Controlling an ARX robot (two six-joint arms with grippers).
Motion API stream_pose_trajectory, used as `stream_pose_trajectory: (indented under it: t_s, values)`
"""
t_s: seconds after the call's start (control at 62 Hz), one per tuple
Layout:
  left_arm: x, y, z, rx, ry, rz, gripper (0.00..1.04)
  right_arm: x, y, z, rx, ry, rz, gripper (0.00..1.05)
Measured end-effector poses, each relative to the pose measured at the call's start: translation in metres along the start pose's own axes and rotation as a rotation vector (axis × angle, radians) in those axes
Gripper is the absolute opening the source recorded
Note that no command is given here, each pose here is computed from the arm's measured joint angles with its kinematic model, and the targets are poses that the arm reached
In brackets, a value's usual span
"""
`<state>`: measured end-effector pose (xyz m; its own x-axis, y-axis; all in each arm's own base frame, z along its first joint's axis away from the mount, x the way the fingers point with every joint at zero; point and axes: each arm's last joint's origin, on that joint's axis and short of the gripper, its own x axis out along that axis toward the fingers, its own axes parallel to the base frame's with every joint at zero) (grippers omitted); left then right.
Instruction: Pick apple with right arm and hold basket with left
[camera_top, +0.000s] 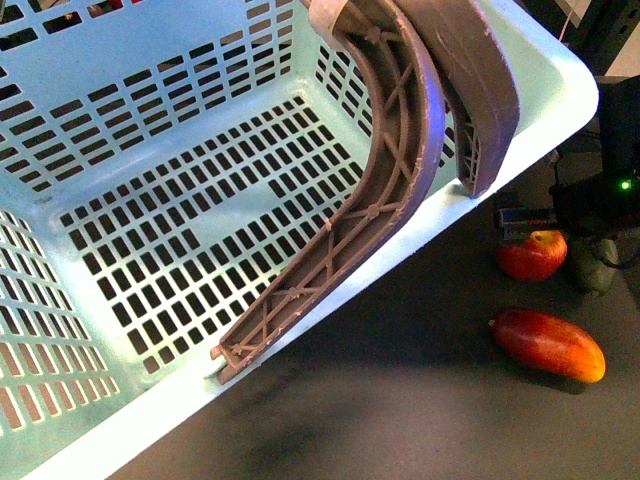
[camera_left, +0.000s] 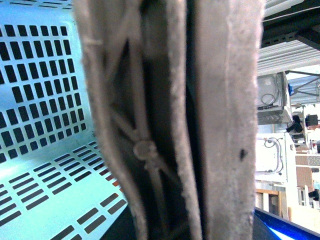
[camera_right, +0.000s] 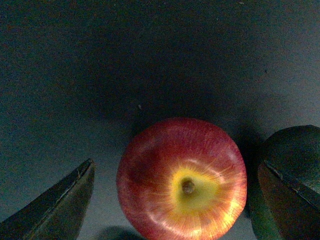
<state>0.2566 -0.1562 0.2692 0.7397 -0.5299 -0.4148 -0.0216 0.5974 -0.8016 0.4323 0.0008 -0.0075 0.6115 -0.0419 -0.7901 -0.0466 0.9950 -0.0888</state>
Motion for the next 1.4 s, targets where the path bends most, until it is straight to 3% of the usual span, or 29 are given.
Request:
stream_pose_trajectory:
  t_s: [0.741,0.87,0.983,1.225,1.402]
  values:
    - [0.000,0.000,0.000,0.000,0.000,0.000,0.16,0.033,-0.003,-0.014,0.024,0.084,0.010,0.96]
    - [0.000,0.000,0.000,0.000,0.000,0.000,0.16,0.033,-0.003,-0.015,0.029,0.080,0.009,0.84]
    - [0.000,0.000,0.000,0.000,0.000,0.000,0.16,0.033,-0.004,-0.016,0.036,0.073,0.011,0.82]
    - [0.000,0.000,0.000,0.000,0.000,0.000,0.16,0.001,-0.015,-0.006,0.056,-0.018,0.008,0.81]
    - [0.000,0.000,0.000,0.000,0.000,0.000,0.16,-0.072,-0.025,0.033,0.028,-0.251,0.023,0.81]
